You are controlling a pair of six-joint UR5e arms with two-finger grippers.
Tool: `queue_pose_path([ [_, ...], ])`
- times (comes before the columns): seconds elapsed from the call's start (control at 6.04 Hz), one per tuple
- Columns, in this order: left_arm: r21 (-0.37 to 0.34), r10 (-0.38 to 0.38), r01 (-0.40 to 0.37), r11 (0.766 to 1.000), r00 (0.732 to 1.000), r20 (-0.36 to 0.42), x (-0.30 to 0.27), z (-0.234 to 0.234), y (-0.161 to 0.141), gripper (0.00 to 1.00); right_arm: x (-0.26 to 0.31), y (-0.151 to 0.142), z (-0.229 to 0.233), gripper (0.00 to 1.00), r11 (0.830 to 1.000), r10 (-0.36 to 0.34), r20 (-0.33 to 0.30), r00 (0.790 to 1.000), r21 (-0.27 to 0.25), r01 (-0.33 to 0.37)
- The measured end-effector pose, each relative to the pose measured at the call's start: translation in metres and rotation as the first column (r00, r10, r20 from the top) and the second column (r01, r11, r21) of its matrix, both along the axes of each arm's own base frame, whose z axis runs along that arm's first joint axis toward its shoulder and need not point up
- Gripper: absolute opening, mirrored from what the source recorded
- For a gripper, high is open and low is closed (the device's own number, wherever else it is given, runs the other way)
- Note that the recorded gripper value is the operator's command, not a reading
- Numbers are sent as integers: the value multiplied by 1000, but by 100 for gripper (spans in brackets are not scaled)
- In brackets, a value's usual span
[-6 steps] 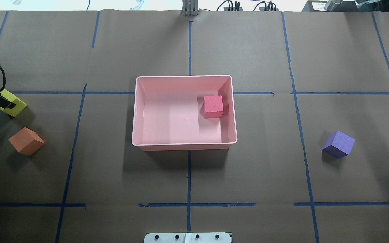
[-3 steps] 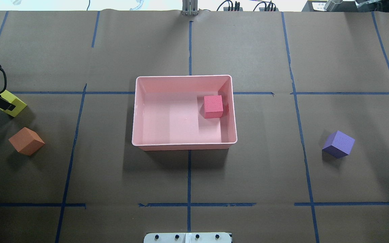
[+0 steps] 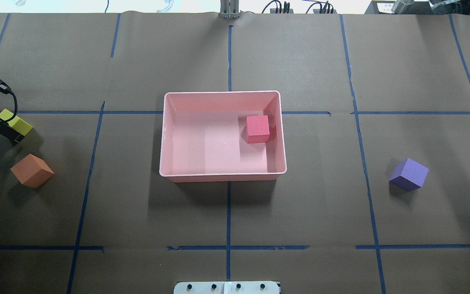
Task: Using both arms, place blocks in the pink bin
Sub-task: 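Carry the yellow cube into the bin and open the left gripper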
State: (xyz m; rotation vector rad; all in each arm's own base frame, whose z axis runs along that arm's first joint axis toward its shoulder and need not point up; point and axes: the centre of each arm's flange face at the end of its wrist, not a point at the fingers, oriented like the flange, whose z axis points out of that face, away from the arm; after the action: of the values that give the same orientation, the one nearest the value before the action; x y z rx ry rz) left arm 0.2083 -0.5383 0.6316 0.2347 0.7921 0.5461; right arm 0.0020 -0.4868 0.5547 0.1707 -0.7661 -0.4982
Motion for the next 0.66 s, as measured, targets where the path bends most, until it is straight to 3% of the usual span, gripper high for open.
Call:
queue_pose_path([
  [0.33, 20, -1, 1, 1000, 1000, -13, 8, -16, -12, 53, 0, 0, -1, 100, 1000, 1, 0, 1000, 2, -1],
  [0.66, 35, -53, 55, 998, 997, -57, 24, -71, -43, 56, 0, 0, -2, 100, 1000, 2, 2, 1000, 3, -2],
])
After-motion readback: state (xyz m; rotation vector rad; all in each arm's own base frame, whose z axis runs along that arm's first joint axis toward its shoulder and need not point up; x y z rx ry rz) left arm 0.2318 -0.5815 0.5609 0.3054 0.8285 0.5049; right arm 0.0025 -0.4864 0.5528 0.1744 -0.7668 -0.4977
